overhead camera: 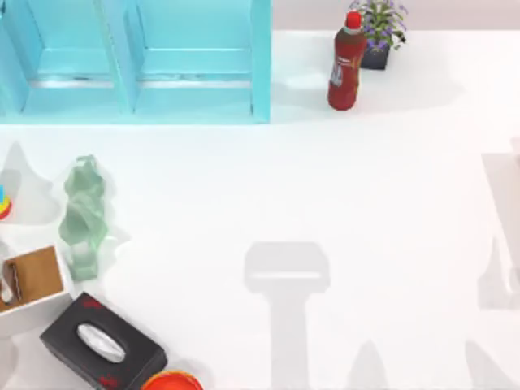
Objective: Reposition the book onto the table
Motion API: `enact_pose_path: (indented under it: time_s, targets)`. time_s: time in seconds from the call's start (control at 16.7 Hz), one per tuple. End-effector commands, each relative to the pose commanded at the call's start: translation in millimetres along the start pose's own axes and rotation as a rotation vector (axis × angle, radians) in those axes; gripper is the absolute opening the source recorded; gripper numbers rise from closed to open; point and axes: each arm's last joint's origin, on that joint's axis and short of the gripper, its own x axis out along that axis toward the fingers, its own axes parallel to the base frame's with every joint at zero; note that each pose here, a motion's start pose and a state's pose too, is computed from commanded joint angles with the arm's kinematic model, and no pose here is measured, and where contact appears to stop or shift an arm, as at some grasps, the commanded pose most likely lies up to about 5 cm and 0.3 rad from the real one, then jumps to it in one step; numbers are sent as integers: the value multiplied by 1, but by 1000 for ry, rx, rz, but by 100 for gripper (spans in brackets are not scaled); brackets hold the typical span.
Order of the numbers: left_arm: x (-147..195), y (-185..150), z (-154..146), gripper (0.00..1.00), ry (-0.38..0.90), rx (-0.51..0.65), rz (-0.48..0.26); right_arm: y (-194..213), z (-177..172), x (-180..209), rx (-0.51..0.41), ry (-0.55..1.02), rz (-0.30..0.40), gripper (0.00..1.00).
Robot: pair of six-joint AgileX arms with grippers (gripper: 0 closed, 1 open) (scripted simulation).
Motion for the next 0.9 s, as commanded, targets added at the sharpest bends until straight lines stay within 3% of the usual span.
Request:
enact_pose_path:
  time_s: [0.42,0.9]
  targets:
    - [6,-1,8,100,-3,1,0,0,0,0,0,0,0,100]
    - [76,-1,14,100,-1,0,0,0,0,0,0,0,0,100]
